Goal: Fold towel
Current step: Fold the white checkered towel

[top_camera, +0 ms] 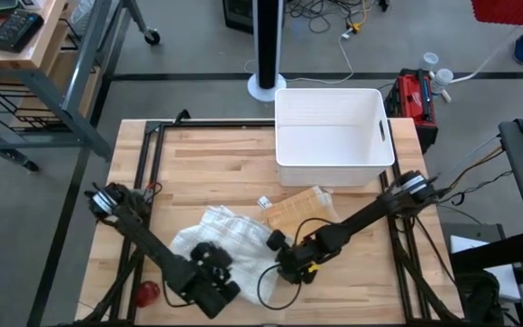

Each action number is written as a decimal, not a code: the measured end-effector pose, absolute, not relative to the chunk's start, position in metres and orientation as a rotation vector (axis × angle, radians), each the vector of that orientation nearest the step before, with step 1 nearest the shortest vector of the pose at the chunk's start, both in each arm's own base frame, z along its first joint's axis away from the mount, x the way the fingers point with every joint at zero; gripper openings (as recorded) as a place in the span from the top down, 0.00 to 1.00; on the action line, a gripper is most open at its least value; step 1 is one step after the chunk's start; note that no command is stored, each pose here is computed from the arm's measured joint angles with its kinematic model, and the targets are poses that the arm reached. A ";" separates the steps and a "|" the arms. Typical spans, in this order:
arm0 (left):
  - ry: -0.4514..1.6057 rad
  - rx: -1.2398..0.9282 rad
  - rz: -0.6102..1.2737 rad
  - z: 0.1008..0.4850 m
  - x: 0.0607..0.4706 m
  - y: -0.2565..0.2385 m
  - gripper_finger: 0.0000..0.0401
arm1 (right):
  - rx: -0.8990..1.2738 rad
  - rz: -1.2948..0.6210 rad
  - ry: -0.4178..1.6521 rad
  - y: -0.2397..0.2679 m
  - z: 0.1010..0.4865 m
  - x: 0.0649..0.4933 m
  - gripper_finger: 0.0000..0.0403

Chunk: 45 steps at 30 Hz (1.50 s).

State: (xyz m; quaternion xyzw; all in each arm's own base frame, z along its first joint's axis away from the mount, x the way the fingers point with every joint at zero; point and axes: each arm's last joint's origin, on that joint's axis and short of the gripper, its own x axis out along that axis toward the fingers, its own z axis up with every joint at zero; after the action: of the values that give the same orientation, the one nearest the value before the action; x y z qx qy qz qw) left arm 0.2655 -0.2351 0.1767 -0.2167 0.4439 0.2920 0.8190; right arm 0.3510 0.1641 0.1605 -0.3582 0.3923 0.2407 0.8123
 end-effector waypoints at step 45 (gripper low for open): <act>0.020 -0.713 0.506 0.142 0.211 -0.270 0.81 | -0.324 0.639 0.918 0.086 0.259 0.473 0.99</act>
State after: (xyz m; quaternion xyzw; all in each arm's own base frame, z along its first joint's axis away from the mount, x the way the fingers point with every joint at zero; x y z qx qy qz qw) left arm 0.2107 -0.2702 0.1424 -0.3454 0.0097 0.2450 0.9059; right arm 0.4732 0.0865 0.2593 -0.1529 0.4336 0.3017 0.8352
